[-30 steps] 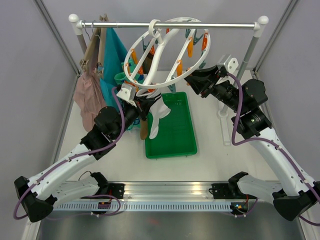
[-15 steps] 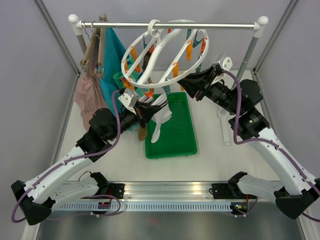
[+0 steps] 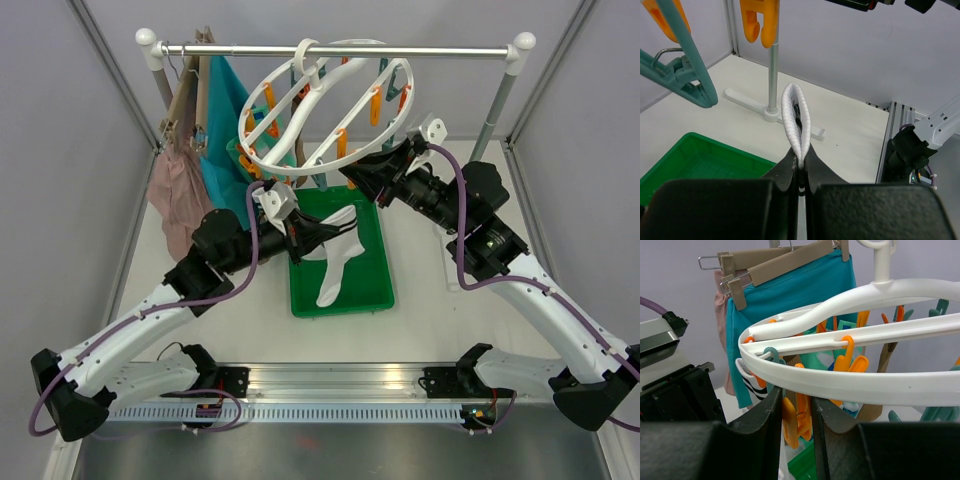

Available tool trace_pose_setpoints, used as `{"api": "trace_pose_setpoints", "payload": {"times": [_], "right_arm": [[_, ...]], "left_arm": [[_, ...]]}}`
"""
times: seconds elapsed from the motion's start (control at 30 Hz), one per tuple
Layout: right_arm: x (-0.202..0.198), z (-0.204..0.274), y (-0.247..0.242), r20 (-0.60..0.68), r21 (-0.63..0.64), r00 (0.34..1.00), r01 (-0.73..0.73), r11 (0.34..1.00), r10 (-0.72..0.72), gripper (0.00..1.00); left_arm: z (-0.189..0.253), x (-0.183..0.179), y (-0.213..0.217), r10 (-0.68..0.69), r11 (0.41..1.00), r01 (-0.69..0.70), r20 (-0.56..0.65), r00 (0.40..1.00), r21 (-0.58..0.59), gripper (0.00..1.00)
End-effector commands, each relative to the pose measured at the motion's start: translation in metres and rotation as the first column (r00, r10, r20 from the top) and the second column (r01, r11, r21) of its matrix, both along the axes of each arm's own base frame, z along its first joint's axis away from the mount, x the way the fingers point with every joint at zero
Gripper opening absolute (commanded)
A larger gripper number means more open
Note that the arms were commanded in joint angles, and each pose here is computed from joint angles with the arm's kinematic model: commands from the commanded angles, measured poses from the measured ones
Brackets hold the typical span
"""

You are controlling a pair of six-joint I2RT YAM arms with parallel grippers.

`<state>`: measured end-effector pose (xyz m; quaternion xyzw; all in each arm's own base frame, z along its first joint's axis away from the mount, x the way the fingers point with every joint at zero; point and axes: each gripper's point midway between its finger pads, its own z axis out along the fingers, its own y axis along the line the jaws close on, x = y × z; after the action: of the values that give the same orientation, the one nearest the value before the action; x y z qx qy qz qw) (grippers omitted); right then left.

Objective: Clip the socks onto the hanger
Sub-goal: Clamp the sock onto the hanger.

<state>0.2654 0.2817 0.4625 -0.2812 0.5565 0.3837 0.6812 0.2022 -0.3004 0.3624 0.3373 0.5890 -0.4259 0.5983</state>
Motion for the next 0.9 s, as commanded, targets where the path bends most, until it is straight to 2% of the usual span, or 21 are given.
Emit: {"api": "trace_pose_setpoints", "payload": {"times": [0.0, 0.5, 0.87], "right_arm": [[-0.007, 0.002, 0.006, -0.009, -0.003, 0.999, -0.04, 0.999, 0.039, 0.0], [-0.011, 0.0, 0.006, 0.001, -0.034, 0.999, -0.053, 0.998, 0.053, 0.0], [-0.013, 0.004, 0.004, 0.007, -0.036, 0.999, -0.05, 0.998, 0.05, 0.0]], "left_arm": [[0.031, 0.004, -0.006, -0.014, 0.999, 0.017, 0.083, 0.996, -0.038, 0.02], [0.053, 0.02, -0.017, 0.012, 0.998, -0.005, 0.11, 0.994, -0.065, 0.02], [0.05, 0.033, -0.021, 0.049, 0.998, -0.044, 0.09, 0.995, -0.054, 0.02]]}}
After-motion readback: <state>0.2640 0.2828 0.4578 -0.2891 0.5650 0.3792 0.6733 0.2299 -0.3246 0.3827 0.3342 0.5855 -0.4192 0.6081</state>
